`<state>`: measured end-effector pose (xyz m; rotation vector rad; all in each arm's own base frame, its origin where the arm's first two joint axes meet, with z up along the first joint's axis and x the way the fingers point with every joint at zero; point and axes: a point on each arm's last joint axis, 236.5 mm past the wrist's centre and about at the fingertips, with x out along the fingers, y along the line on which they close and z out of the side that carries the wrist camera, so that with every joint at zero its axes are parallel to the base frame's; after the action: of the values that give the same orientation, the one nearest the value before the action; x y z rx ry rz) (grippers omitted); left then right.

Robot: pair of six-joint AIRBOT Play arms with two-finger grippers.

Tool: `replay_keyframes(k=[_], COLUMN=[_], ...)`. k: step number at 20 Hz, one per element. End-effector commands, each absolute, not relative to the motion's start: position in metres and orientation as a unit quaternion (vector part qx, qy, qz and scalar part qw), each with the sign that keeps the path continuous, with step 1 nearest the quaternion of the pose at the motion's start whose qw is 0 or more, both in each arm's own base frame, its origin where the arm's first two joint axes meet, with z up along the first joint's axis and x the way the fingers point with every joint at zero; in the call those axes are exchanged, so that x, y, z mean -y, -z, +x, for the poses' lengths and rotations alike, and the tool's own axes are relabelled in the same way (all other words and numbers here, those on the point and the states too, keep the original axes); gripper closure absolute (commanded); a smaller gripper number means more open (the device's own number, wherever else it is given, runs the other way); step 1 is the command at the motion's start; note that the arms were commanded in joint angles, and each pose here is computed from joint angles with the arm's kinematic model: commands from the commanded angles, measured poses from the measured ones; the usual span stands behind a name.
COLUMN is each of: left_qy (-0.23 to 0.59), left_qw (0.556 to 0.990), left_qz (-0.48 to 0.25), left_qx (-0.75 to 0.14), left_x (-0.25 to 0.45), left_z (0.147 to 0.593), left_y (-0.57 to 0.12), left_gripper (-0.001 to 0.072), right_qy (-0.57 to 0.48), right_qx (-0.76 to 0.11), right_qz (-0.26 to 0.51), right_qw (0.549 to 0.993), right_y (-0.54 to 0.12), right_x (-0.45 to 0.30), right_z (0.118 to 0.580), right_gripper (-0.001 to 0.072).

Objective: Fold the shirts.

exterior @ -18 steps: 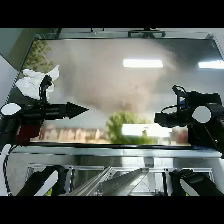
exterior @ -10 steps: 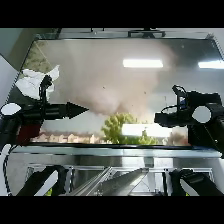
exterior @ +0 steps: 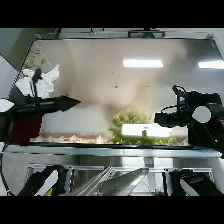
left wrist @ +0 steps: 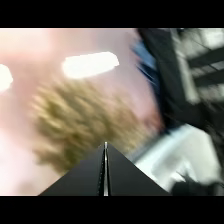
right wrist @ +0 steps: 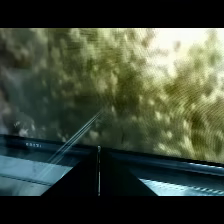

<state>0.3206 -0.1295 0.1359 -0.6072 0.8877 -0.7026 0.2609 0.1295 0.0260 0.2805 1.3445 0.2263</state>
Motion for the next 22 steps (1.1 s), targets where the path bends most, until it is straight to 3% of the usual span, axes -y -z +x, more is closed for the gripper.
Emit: replay_keyframes(k=[1, 2, 3, 6, 10, 14, 21, 22], left_qy=[0.146, 0.099, 0.057, -0.014, -0.052, -0.040, -0.032, -0.040], left_qw=[0.890, 0.910, 0.925, 0.947, 0.912, 0.855, 0.793, 0.788], left_qz=[-0.227, -0.216, -0.206, -0.118, -0.016, -0.014, -0.064, -0.079], left_qx=[-0.368, -0.339, -0.313, -0.300, -0.406, -0.517, -0.605, -0.609], left_x=[0.018, -0.018, -0.051, -0.128, -0.186, -0.201, -0.200, -0.201], left_z=[0.368, 0.383, 0.397, 0.441, 0.496, 0.515, 0.508, 0.506], left_y=[-0.154, -0.166, -0.174, -0.173, -0.101, -0.003, 0.096, 0.100], left_gripper=[0.0349, 0.0071, -0.0013, -0.0013, -0.0013, -0.0013, -0.0007, 0.0073], right_qy=[-0.105, -0.105, -0.105, -0.105, -0.105, -0.105, -0.105, -0.105], right_qx=[-0.619, -0.619, -0.619, -0.619, -0.619, -0.619, -0.619, -0.619], right_qz=[0.129, 0.129, 0.129, 0.129, 0.129, 0.129, 0.129, 0.129], right_qw=[0.767, 0.767, 0.767, 0.767, 0.767, 0.767, 0.767, 0.767], right_y=[-0.026, -0.026, -0.026, -0.026, -0.026, -0.026, -0.026, -0.026], right_x=[-0.130, -0.130, -0.130, -0.130, -0.130, -0.130, -0.130, -0.130], right_z=[0.261, 0.261, 0.261, 0.261, 0.261, 0.261, 0.261, 0.261], right_gripper=[0.0693, 0.0693, 0.0693, 0.0693, 0.0693, 0.0693, 0.0693, 0.0693])
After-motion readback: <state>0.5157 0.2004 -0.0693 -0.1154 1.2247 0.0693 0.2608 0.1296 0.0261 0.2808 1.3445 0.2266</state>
